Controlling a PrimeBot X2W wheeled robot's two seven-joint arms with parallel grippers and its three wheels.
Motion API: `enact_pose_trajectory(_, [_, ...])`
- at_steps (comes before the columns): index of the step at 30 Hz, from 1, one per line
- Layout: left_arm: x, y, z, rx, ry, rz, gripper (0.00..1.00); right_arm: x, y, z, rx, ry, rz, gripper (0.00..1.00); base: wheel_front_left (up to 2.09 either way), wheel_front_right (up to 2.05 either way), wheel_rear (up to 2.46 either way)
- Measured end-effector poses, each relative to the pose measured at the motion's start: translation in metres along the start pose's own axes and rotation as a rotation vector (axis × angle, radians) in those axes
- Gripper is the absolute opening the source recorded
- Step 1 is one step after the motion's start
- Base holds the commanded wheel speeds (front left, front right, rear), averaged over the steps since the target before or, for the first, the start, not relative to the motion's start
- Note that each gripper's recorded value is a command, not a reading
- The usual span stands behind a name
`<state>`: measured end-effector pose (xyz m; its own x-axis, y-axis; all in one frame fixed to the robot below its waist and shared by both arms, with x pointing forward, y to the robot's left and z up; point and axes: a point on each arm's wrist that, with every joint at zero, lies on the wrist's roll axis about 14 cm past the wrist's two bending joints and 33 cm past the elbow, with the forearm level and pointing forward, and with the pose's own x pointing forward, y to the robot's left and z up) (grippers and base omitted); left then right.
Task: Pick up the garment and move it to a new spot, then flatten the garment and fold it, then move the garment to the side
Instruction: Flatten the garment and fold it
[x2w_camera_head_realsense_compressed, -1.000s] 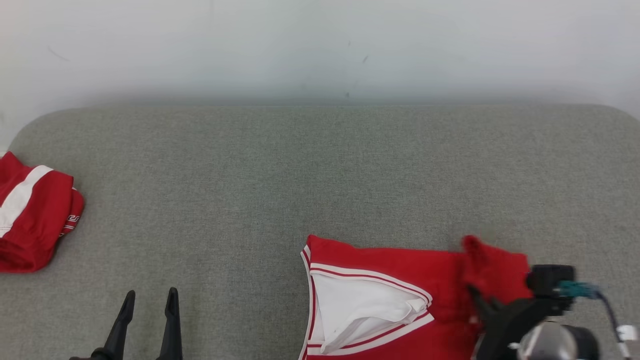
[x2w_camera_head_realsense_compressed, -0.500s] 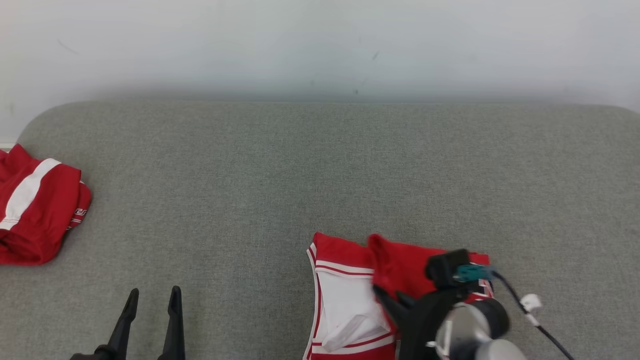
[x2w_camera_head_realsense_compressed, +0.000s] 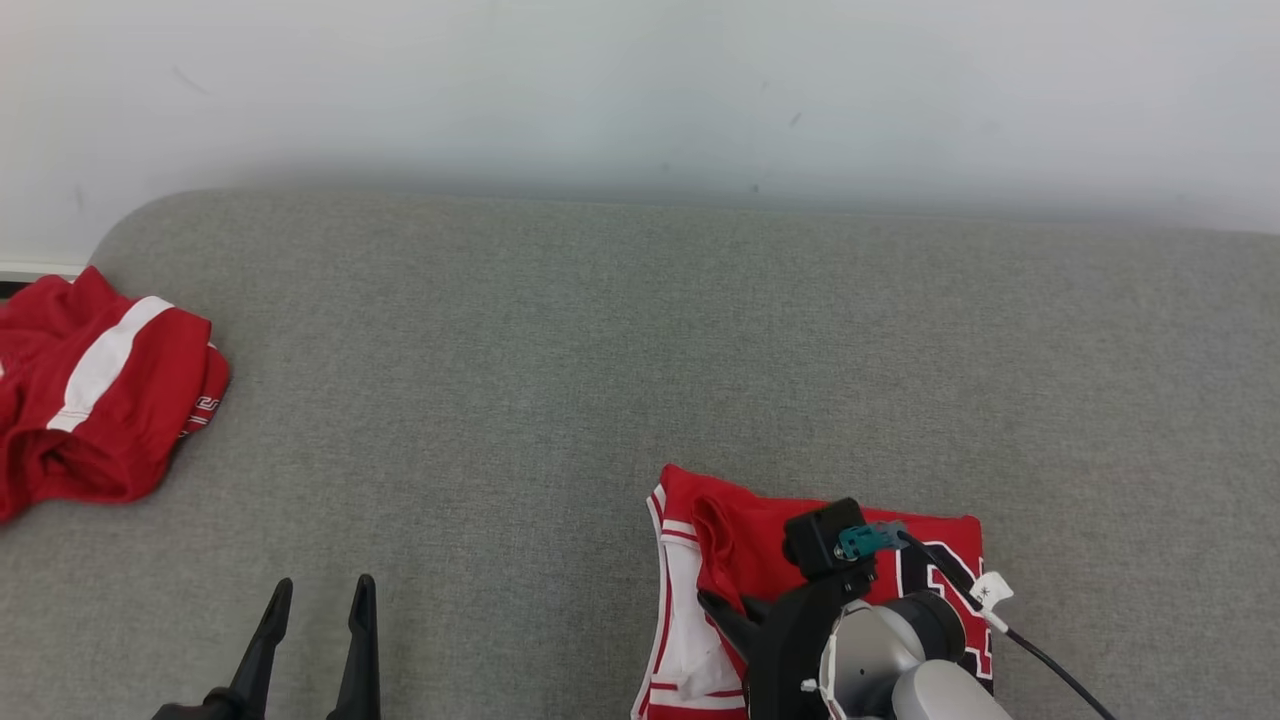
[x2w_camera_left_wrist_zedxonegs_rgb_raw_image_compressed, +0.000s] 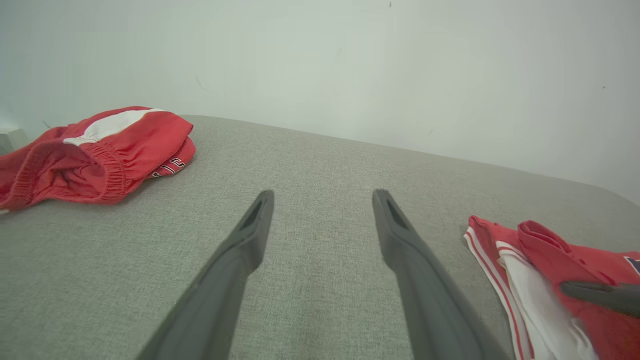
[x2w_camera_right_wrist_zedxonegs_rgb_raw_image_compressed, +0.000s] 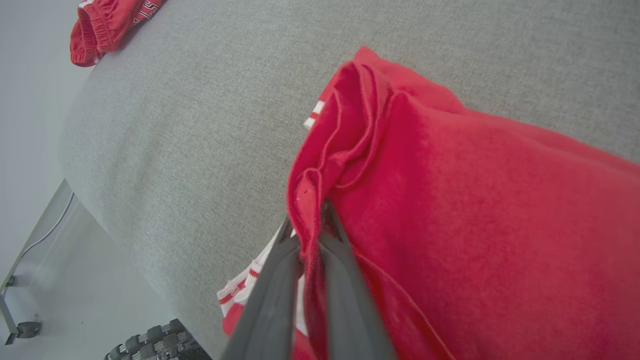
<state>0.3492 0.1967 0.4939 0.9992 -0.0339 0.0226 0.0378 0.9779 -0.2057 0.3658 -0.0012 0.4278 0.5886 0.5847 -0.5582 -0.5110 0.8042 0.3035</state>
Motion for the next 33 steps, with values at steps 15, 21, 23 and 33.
enact_pose_trajectory(15, [-0.006,-0.001,0.002,-0.001,-0.01,-0.011,1.0,-0.049,-0.054,0.065,0.083,-0.319,-0.164,1.0,0.0,0.0,0.0])
enact_pose_trajectory(21, [-0.002,-0.007,-0.004,-0.013,0.001,-0.023,1.0,-0.075,-0.093,0.009,0.089,-0.174,-0.345,1.0,0.0,0.0,0.0])
enact_pose_trajectory(23, [0.0,-0.008,-0.006,-0.015,0.007,-0.027,1.0,-0.074,-0.093,-0.003,0.09,-0.141,-0.348,0.19,0.0,0.0,0.0])
enact_pose_trajectory(33, [0.011,-0.009,-0.011,-0.017,0.02,-0.034,1.0,-0.037,-0.05,-0.035,0.008,0.0,-0.219,0.0,0.0,0.0,0.0])
